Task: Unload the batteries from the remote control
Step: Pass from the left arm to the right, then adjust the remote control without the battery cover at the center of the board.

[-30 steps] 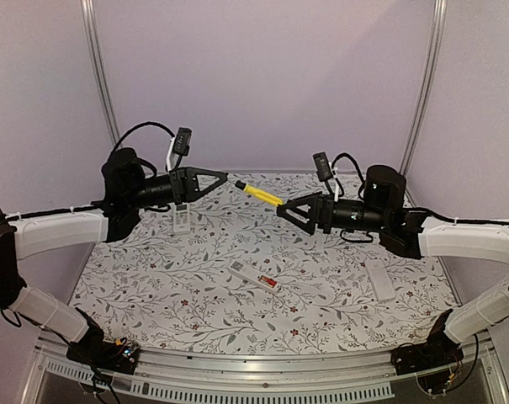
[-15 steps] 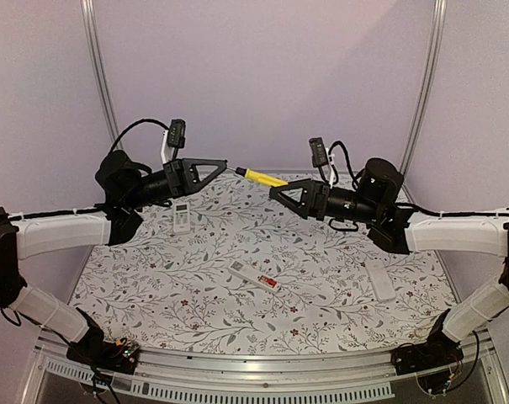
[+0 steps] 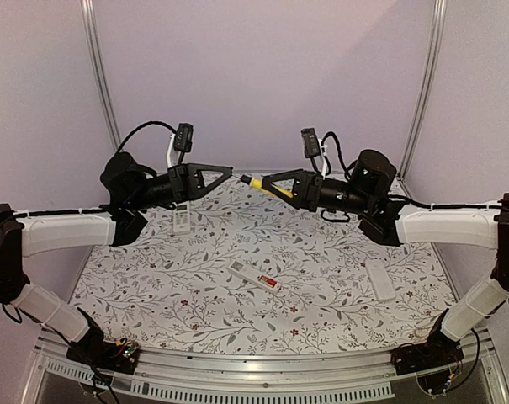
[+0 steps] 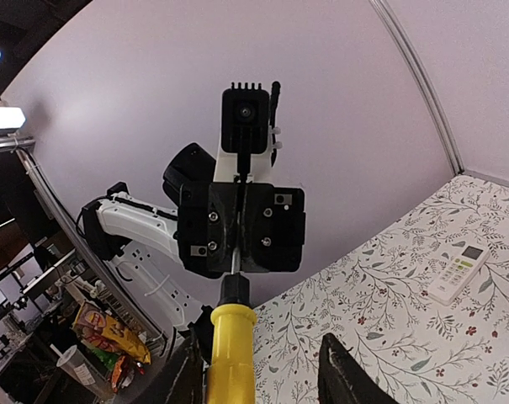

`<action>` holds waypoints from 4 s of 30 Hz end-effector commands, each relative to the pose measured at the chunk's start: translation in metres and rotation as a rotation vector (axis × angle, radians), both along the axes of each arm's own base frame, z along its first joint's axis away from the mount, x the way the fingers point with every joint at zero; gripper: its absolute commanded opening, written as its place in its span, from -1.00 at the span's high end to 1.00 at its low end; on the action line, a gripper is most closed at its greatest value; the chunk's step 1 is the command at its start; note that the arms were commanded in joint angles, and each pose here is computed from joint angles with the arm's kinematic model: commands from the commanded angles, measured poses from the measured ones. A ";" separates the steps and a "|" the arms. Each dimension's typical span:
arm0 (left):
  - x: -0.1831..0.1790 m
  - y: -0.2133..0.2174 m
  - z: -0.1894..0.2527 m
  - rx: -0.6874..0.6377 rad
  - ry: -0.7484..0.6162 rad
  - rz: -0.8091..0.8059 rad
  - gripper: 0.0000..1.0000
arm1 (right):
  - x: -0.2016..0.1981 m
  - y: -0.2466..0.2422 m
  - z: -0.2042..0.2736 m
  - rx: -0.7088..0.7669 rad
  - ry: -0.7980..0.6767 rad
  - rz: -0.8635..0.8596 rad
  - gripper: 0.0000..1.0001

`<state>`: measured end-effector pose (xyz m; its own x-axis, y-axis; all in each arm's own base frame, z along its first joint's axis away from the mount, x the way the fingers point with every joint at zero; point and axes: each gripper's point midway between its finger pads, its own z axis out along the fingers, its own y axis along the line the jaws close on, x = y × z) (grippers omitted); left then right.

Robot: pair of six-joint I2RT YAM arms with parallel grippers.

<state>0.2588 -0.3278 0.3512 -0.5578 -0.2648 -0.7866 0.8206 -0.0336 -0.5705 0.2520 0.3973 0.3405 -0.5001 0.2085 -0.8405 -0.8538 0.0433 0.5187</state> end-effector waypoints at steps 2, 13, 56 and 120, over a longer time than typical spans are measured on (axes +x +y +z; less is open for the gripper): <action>-0.003 -0.003 0.009 -0.022 -0.046 -0.006 1.00 | -0.005 0.006 0.000 0.002 -0.004 0.045 0.10; -0.001 -0.006 0.005 -0.016 -0.043 -0.010 1.00 | -0.005 0.009 -0.003 0.018 0.016 0.067 0.24; 0.026 -0.056 -0.266 0.966 0.154 -0.156 -0.74 | 0.059 -0.158 -0.091 -0.302 0.231 -0.703 1.00; -0.025 -0.019 -0.335 1.431 -0.193 0.026 0.06 | 0.026 -0.154 -0.160 -0.555 0.392 -0.549 1.00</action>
<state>0.2410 -0.3464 0.0203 -0.4702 0.7627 -0.4441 0.8583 0.5123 -0.0289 0.2890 0.2434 0.1900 -0.6744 0.1814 -0.7157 -0.3981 0.7270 0.5594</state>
